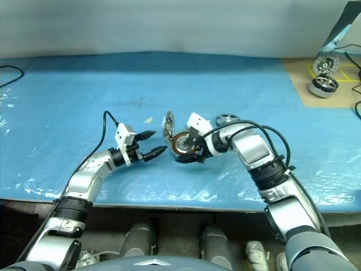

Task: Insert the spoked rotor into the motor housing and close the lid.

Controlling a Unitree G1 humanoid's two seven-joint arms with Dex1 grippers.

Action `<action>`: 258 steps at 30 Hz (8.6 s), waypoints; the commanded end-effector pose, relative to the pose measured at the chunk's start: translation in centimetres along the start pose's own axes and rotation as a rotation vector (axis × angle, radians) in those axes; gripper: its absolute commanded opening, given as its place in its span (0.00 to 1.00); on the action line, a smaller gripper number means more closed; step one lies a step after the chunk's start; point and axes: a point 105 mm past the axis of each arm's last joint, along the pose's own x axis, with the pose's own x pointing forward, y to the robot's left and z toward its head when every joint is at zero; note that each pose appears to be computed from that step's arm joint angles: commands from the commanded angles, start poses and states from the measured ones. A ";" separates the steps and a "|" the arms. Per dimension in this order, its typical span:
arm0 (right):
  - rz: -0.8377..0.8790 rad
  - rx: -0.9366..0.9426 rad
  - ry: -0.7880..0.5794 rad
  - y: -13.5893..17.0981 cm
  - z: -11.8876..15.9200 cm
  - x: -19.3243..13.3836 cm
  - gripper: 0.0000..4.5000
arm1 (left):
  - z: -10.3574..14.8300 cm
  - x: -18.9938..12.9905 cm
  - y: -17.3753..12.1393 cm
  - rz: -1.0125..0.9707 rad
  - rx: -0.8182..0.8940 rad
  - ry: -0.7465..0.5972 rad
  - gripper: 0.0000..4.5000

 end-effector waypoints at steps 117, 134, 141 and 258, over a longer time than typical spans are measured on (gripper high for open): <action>-0.180 -0.345 0.204 -2.3 3.9 -1.0 0.97 | 1.2 0.5 -0.3 -0.013 0.032 -0.049 1.00; -0.731 0.035 -0.273 -10.0 0.6 -6.2 0.97 | 2.5 0.6 -0.1 -0.048 0.069 -0.048 1.00; -0.736 -0.066 -0.223 -11.0 0.0 -4.5 0.97 | 2.3 0.4 0.0 -0.051 0.082 -0.033 1.00; -0.328 -0.139 -0.344 -5.6 4.9 2.8 0.15 | 1.4 -0.9 0.0 0.009 0.073 -0.021 1.00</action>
